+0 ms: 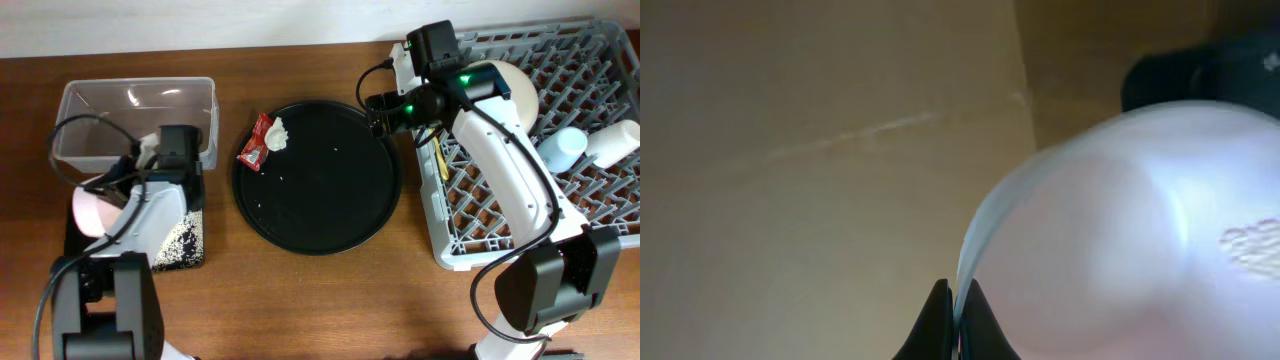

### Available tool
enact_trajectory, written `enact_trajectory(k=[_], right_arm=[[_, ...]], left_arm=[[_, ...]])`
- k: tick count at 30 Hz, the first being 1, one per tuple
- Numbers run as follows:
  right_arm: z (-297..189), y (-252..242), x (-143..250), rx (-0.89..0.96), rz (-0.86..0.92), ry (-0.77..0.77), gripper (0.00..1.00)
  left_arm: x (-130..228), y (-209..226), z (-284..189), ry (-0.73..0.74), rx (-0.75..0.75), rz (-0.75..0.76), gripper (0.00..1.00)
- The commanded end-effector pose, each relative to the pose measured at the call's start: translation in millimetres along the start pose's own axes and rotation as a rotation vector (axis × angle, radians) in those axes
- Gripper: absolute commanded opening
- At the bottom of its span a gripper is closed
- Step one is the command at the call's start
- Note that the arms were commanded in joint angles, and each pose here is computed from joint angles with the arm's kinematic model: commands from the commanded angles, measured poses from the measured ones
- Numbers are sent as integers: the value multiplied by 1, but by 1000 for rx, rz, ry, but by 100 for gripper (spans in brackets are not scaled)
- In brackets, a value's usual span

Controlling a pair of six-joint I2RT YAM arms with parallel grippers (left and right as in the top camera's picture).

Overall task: Sort waste into correct bins and load items into the dishwasher rack
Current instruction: 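Tilt the pink bowl to pour the rice onto the small black tray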

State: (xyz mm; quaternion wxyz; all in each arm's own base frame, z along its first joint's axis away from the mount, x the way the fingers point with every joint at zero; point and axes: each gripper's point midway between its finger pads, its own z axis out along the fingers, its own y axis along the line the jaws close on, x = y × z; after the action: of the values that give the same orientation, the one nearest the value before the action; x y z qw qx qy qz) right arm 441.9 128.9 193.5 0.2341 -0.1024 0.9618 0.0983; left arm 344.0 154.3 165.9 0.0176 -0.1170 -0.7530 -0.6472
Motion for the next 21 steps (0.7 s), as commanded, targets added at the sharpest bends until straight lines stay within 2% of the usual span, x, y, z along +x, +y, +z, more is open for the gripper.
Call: enact_trajectory(k=[1,5,8,13,14,16,18,21], right_arm=[[-7,-5,-5,14,12,-27,98],[-7,-5,-8,13,11,-36,98],[-7,-4,-8,13,11,-36,98],[-7,-4,-6,10,12,-30,98],[-7,-4,-7,10,12,-34,98],[-7,-4,-12,9,9,-55,98],[-7,-4,-9,11,10,-43,98],[-7,-7,-5,14,18,-25,98]], left_arm=[[-5,2,-18,-28,-46,120,0],[-9,-3,-27,-49,-58,163,0],[-19,-4,-36,-84,-64,138,0],[-16,-16,-26,-62,-49,197,0],[-21,-12,-31,-50,-89,174,0],[-39,-22,-53,-152,-65,173,0],[-35,-32,-47,-152,-37,219,1],[-30,-28,-44,-149,-30,188,0]])
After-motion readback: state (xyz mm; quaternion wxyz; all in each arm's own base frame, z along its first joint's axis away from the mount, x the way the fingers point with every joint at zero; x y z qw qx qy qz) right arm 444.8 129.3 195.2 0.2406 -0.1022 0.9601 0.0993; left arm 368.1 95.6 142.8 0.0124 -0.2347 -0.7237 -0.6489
